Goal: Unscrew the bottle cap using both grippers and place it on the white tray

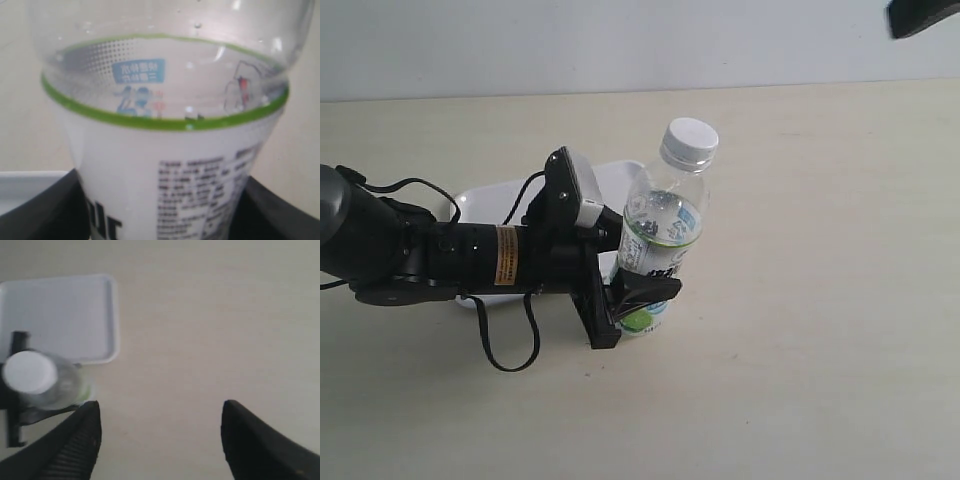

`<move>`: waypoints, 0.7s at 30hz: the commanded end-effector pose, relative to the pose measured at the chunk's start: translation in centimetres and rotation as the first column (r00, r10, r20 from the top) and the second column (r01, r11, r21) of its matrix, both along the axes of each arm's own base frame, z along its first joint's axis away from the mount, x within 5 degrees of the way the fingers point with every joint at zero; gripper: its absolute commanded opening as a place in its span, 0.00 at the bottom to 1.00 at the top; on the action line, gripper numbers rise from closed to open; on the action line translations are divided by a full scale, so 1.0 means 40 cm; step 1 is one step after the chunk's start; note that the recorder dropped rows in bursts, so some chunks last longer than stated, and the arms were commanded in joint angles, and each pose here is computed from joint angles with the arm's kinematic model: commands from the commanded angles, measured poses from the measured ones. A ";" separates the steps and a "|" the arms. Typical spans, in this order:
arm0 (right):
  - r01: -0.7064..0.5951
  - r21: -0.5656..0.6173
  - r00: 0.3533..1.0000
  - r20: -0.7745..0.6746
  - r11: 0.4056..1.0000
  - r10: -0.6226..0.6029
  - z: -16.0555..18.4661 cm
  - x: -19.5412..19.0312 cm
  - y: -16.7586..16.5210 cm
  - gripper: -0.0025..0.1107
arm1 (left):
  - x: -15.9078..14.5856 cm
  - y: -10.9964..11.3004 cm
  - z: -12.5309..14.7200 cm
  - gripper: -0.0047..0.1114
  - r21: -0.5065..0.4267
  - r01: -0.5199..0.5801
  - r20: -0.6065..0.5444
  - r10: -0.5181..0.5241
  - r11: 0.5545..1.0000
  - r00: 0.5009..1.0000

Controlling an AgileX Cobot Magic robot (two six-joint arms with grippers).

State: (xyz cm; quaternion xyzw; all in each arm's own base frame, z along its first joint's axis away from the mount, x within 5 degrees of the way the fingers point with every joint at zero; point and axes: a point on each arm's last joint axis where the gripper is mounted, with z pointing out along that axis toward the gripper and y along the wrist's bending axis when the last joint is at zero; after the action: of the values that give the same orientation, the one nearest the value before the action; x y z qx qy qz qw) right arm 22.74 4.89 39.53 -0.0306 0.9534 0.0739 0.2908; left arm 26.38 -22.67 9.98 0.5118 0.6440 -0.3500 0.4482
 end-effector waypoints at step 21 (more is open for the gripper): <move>-0.326 0.314 0.908 -0.159 0.892 0.388 -0.165 0.181 0.159 0.64 | -0.001 -0.001 0.012 0.04 -0.033 0.007 0.006 -0.007 0.999 1.000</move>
State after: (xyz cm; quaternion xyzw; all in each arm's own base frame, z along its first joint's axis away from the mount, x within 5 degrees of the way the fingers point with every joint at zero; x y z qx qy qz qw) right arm 29.80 10.88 32.46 -0.1460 0.9416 0.2644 0.1490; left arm 26.34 -22.68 9.99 0.5139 0.6421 -0.3511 0.4477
